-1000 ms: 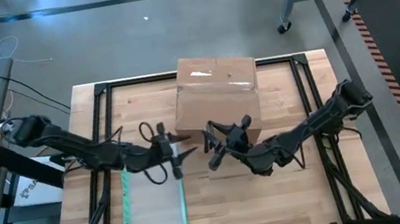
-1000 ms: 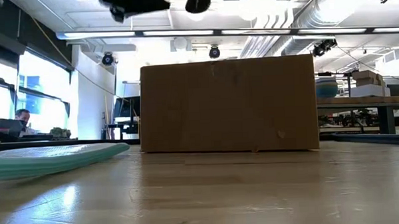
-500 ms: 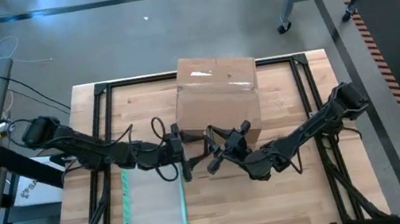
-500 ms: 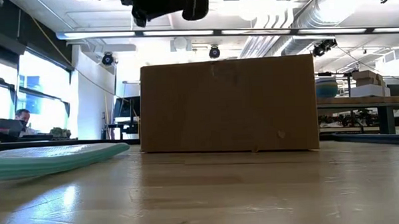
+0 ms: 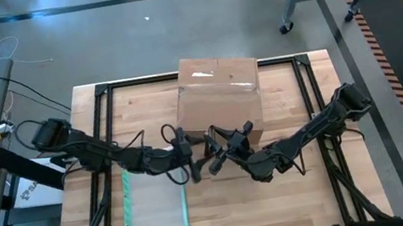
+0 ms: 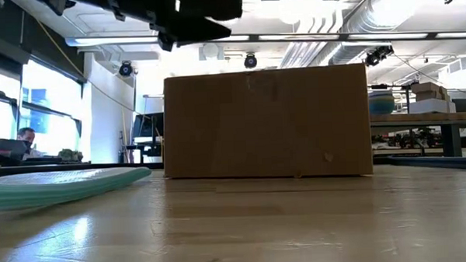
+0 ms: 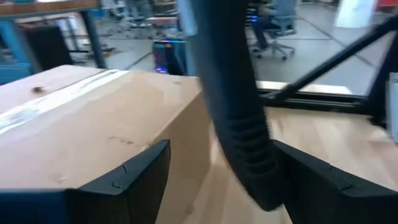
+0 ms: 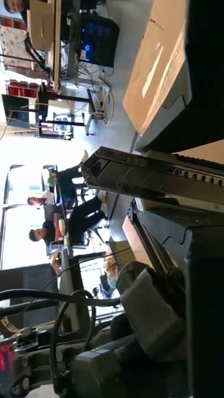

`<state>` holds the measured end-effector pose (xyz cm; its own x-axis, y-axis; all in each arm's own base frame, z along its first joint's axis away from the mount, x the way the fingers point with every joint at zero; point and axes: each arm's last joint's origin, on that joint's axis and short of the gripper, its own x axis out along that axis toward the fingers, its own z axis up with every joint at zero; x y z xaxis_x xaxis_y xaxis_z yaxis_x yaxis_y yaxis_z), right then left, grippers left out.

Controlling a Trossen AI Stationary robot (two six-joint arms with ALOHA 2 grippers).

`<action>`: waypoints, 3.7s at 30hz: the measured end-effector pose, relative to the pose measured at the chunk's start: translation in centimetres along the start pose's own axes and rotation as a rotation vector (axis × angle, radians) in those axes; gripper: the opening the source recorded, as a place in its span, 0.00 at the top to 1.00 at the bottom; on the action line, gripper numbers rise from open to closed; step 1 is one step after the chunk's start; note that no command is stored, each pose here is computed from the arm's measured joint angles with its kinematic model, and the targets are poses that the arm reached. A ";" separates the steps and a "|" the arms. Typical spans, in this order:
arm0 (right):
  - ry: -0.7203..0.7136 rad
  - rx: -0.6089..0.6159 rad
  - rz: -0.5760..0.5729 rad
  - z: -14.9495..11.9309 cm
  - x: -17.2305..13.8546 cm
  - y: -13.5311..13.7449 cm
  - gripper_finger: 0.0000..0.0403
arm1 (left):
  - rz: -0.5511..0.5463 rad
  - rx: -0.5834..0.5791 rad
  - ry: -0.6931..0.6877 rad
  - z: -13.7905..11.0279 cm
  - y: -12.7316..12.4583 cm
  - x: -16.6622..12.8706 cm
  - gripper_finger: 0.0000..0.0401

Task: Unpack boxes
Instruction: Open the cardboard box using the black cutter

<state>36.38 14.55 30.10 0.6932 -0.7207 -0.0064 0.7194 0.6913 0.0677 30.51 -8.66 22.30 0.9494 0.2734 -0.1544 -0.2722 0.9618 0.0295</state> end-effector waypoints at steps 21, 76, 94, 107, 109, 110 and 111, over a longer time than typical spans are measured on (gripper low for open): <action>0.010 -0.018 0.031 -1.6 -0.8 1.1 0.78 | 0.029 0.033 0.007 0.1 -0.1 -0.4 0.82; 0.170 -0.057 0.693 0.6 1.3 -0.4 0.91 | -0.297 0.173 0.109 2.4 -0.5 -5.3 0.54; 0.166 -0.054 0.698 0.7 1.3 -0.4 0.91 | -0.197 0.179 0.060 2.7 -1.2 -6.0 0.82; 0.182 -0.035 0.678 0.6 1.4 -0.4 0.91 | -0.113 0.155 0.005 3.2 -1.1 -6.0 0.59; 0.183 -0.036 0.674 0.6 1.4 -0.4 0.91 | -0.072 0.171 -0.009 3.3 -1.1 -6.1 0.58; 0.184 -0.038 0.672 0.5 1.4 -0.4 0.91 | -0.062 0.182 -0.010 3.4 -1.1 -6.1 0.58; 0.185 -0.040 0.670 0.5 1.4 -0.4 0.91 | -0.051 0.192 -0.011 3.4 -1.2 -6.2 0.58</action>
<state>37.02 13.19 30.57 0.9819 -0.1198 -0.1465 0.1324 0.9880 0.0793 25.46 -11.44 26.54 0.9633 0.2230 -0.1495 -0.1894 0.9591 0.2102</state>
